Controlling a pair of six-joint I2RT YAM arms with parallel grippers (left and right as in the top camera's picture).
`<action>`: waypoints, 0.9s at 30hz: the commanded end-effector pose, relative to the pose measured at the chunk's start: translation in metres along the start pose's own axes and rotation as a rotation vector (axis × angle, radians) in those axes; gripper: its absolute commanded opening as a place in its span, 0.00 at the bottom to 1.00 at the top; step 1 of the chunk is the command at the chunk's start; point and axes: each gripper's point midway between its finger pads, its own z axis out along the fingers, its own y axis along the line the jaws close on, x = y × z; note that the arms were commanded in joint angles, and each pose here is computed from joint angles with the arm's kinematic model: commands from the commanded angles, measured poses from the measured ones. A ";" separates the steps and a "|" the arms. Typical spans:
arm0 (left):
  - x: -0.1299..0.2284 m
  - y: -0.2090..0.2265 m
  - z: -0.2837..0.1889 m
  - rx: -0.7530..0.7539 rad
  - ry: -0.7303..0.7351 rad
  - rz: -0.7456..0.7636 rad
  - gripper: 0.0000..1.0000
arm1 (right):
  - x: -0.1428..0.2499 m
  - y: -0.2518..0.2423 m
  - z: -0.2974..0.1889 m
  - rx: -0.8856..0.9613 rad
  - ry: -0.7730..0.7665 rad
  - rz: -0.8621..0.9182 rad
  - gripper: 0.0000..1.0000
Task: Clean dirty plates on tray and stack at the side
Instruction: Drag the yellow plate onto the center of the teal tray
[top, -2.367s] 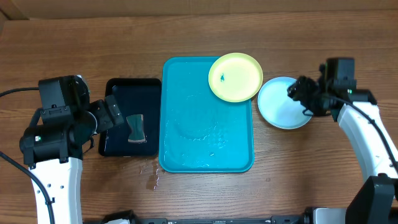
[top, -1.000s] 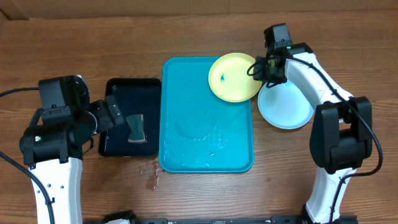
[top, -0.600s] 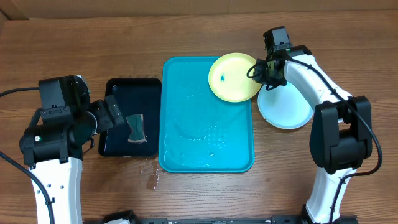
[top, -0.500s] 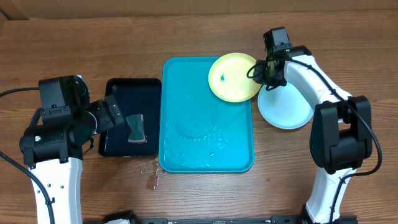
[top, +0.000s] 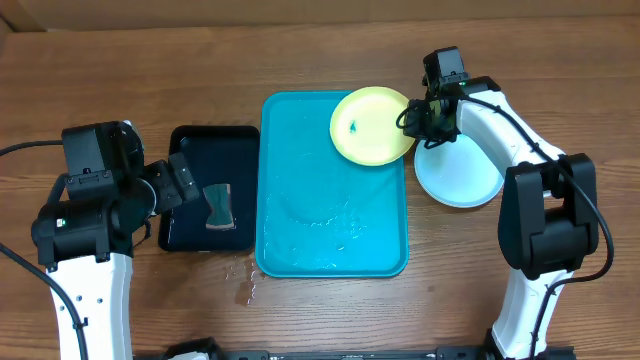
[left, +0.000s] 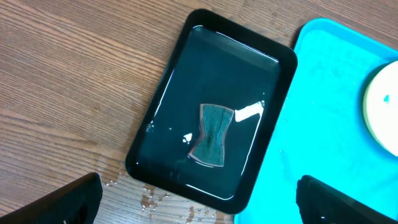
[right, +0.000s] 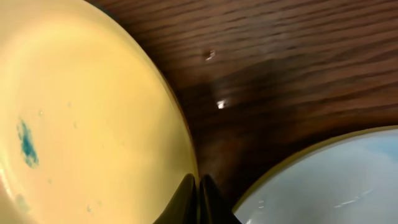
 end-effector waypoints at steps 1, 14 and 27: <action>-0.005 0.001 -0.004 -0.008 -0.019 0.016 1.00 | 0.007 0.027 -0.010 -0.139 0.035 -0.009 0.04; -0.005 0.001 -0.004 -0.008 -0.019 0.016 1.00 | 0.070 0.062 -0.022 -0.109 0.216 0.018 0.04; -0.005 0.001 -0.004 -0.008 -0.019 0.016 1.00 | 0.119 0.091 -0.023 -0.021 0.294 0.010 0.05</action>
